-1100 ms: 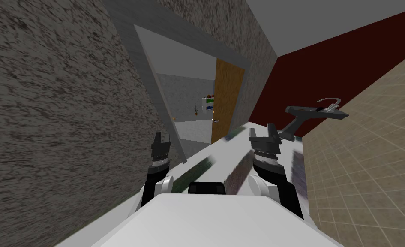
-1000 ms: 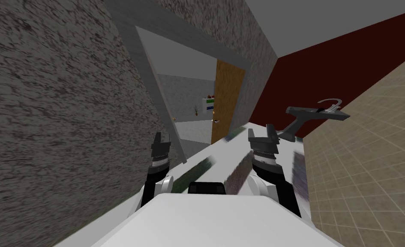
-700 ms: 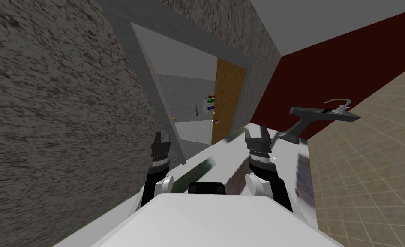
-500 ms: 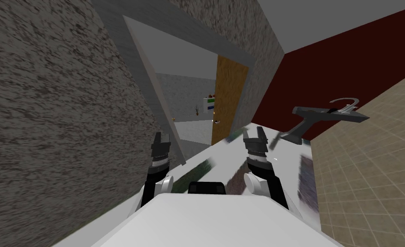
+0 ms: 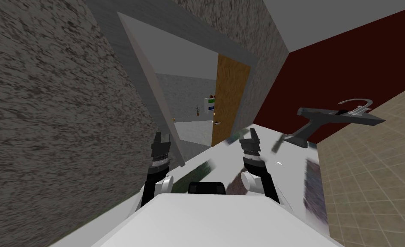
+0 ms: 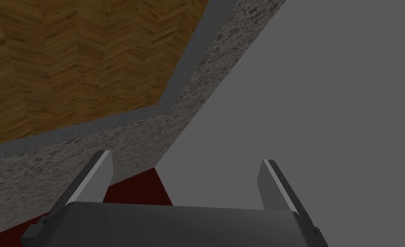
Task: Push the door open
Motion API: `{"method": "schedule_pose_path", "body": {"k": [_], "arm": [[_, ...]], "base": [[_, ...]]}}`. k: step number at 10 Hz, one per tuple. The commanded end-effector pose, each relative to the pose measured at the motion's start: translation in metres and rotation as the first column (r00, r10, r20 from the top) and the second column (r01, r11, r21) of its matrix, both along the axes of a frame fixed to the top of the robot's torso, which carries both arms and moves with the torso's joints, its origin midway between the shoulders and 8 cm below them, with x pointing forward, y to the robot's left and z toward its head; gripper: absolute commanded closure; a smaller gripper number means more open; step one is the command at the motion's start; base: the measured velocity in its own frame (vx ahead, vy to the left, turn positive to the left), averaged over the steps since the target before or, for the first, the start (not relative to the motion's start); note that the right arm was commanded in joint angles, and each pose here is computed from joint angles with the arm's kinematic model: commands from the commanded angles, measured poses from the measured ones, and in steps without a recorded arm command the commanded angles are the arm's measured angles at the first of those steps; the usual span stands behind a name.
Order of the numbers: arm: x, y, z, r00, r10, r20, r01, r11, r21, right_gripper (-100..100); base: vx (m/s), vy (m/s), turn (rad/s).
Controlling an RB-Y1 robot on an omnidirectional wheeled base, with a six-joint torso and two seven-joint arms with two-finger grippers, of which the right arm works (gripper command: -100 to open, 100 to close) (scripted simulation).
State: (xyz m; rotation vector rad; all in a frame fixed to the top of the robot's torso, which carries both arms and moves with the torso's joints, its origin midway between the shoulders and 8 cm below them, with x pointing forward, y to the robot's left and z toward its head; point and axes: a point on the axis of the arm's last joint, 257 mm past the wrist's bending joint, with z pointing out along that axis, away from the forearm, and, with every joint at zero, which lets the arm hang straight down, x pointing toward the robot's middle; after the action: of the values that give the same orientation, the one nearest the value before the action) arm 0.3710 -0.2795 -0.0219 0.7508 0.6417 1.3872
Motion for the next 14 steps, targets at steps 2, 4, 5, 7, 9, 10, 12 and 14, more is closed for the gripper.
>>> {"method": "schedule_pose_path", "body": {"k": [2,4,5,7,9,10,12,14], "arm": [[0.012,0.004,-0.018,0.9995,0.017,-0.028,-0.017,1.0,0.0,-100],[0.021,0.008,-0.034,0.9981,0.031,-0.052,-0.031,1.0,0.001,-100],[0.026,0.01,-0.041,0.9972,0.038,-0.065,-0.038,0.999,0.002,-100],[0.035,0.014,-0.057,0.9946,0.052,-0.09,-0.052,0.999,0.002,-100],[0.044,0.018,-0.073,0.991,0.066,-0.116,-0.066,0.998,0.004,-100],[0.048,0.02,-0.082,0.9889,0.074,-0.129,-0.074,0.997,0.004,-100],[0.056,0.025,-0.098,0.9841,0.088,-0.154,-0.088,0.996,0.005,-100],[0.065,0.03,-0.116,0.9775,0.102,-0.185,-0.102,0.995,0.007,-100]], "base": [[0.09,-0.066,0.052],[0.098,-0.067,0.05],[0.087,-0.079,0.054],[0.085,-0.084,0.06],[0.091,-0.076,0.06],[0.107,-0.076,0.061],[0.084,-0.086,0.055],[0.094,-0.097,0.07]]}}
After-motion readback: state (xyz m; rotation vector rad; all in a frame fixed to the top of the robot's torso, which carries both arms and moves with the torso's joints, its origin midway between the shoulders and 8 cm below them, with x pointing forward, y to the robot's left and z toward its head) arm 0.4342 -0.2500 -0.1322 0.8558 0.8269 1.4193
